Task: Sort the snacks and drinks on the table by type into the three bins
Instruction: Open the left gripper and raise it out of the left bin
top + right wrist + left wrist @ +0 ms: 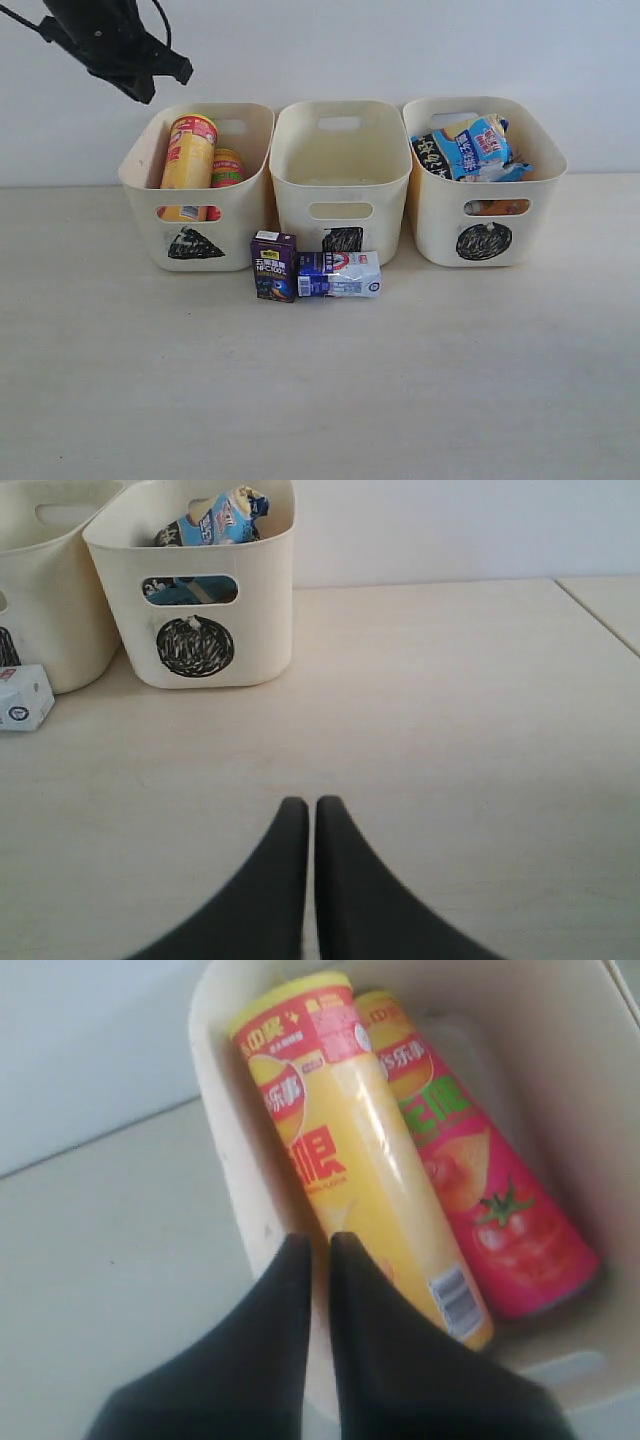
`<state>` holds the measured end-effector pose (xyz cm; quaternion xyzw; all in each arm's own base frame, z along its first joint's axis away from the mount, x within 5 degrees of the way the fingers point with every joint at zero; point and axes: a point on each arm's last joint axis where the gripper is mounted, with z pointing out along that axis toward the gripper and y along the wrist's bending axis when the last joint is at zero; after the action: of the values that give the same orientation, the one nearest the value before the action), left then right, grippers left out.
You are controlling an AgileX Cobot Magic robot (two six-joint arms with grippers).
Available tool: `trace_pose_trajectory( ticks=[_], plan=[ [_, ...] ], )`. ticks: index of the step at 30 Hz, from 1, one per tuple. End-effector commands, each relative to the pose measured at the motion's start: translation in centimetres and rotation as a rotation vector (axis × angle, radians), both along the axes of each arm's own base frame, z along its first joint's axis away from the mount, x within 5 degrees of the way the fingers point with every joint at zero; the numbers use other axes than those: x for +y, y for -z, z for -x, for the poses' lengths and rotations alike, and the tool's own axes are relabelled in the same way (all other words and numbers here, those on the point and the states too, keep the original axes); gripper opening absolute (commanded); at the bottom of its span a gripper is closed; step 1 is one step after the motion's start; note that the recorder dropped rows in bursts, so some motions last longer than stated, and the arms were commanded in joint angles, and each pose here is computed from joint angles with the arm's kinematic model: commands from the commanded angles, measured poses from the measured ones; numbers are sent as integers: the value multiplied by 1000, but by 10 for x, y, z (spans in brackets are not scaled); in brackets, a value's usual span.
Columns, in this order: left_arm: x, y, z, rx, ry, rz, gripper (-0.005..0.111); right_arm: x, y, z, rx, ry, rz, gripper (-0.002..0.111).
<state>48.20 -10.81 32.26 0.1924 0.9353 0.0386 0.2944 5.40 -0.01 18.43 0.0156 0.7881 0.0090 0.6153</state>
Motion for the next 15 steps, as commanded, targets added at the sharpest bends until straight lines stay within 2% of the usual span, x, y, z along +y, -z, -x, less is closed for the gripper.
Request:
trace_pose_trajectory(
  ticks=[1,5,9,12,15],
  plan=[
    [0,-16,23,45,36,26,4,-1,0,0,-11,10,1,0],
    [2,-12,47,109,70,36,4,-1,0,0,-11,10,1,0],
    [4,-16,77,88,141,57,4,-1,0,0,-11,10,1,0],
    [4,-12,103,80,237,79,4,-1,0,0,-11,10,1,0],
    [0,-13,124,42,313,153,4,-1,0,0,-11,10,1,0]
  ],
)
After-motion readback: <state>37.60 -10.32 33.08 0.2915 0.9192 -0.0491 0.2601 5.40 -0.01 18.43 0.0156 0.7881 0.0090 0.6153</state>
